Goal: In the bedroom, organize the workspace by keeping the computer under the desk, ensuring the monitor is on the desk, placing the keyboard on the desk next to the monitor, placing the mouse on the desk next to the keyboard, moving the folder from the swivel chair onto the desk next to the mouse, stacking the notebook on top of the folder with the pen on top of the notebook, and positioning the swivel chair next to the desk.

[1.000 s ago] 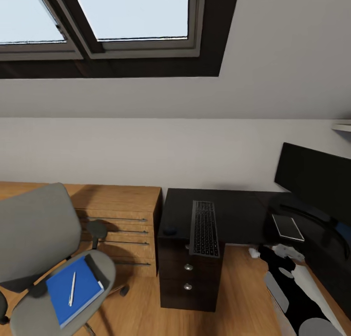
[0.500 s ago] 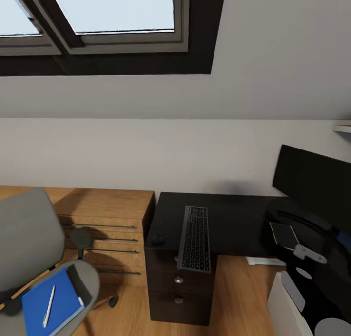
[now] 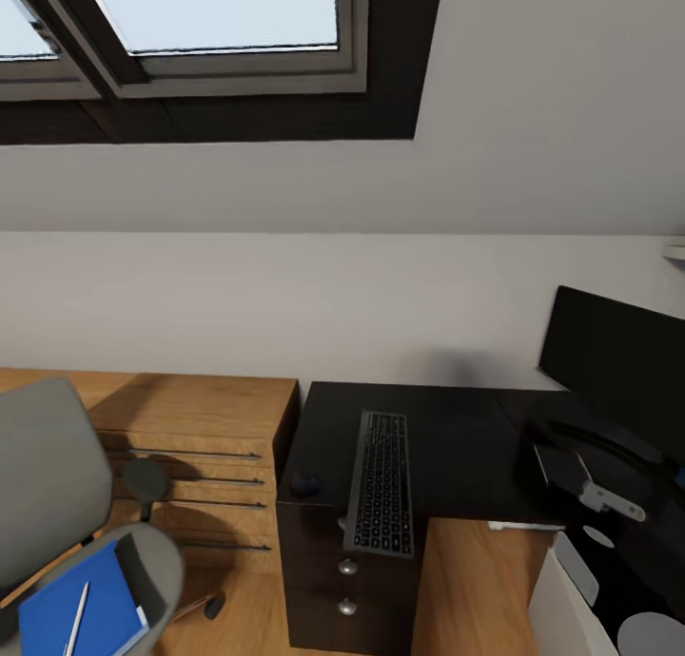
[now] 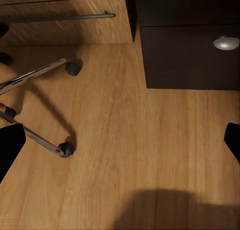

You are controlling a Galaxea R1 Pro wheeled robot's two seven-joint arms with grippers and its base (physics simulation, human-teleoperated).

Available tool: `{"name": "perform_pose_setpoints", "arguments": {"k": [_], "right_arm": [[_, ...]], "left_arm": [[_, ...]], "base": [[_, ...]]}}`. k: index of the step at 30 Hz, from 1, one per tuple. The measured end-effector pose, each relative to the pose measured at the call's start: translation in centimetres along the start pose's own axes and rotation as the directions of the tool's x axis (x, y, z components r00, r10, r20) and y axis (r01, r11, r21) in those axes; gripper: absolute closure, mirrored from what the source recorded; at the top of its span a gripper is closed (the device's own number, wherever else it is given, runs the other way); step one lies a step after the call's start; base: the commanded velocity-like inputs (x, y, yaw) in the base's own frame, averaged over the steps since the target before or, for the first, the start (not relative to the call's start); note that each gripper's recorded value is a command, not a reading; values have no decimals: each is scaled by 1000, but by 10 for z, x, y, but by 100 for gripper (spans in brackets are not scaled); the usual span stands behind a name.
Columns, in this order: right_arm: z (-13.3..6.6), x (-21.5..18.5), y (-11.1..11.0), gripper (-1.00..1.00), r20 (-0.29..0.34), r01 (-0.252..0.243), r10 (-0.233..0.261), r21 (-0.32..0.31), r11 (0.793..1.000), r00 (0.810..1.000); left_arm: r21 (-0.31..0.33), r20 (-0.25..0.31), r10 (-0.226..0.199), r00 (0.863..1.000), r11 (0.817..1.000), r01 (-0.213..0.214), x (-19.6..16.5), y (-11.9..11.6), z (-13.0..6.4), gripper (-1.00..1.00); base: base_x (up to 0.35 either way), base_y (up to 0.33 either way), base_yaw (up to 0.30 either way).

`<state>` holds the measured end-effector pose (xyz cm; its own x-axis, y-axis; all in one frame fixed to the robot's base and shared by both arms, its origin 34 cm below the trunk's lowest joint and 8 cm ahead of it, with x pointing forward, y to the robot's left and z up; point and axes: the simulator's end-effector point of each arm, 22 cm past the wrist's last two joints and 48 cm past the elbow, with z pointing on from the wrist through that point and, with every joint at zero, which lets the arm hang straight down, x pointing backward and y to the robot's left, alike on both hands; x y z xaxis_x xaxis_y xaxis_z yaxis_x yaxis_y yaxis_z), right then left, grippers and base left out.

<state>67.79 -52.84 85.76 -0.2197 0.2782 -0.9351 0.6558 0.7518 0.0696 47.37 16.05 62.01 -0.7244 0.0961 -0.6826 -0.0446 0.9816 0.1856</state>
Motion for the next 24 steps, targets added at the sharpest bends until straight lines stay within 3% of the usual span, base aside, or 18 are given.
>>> {"name": "perform_pose_setpoints", "arguments": {"k": [9, 11, 12, 15, 22, 24], "right_arm": [[9, 5, -19, -100, -76, 43, -41, 24, 999, 996], [10, 8, -21, -100, -108, 54, -51, 25, 998, 993], [10, 13, -20, -100, -154, 73, -69, 22, 997, 986], [10, 16, -20, -100, -180, 84, -79, 20, 996, 981], [10, 13, -17, -100, -180, 82, -78, 16, 997, 981], [10, -5, -7, -100, -135, 66, -65, 3, 998, 989]], "left_arm": [[15, -2, 0, 1000, 1000, 0, 1, -3, 0, -100], [16, -2, 0, 1000, 1000, 0, 1, -3, 0, -100], [16, -3, 0, 1000, 1000, 0, 1, -3, 0, -100], [16, -2, 1, 1000, 1000, -1, 1, -3, 0, -100], [17, -1, 2, 1000, 1000, -2, 1, -3, 0, -100], [17, 0, 1, 1000, 1000, -1, 0, -4, 0, -100]], "base": [[320, 0, 0], [321, -7, 0], [321, -28, 0], [321, -66, 0], [222, -95, 0], [38, -20, 0]]}}
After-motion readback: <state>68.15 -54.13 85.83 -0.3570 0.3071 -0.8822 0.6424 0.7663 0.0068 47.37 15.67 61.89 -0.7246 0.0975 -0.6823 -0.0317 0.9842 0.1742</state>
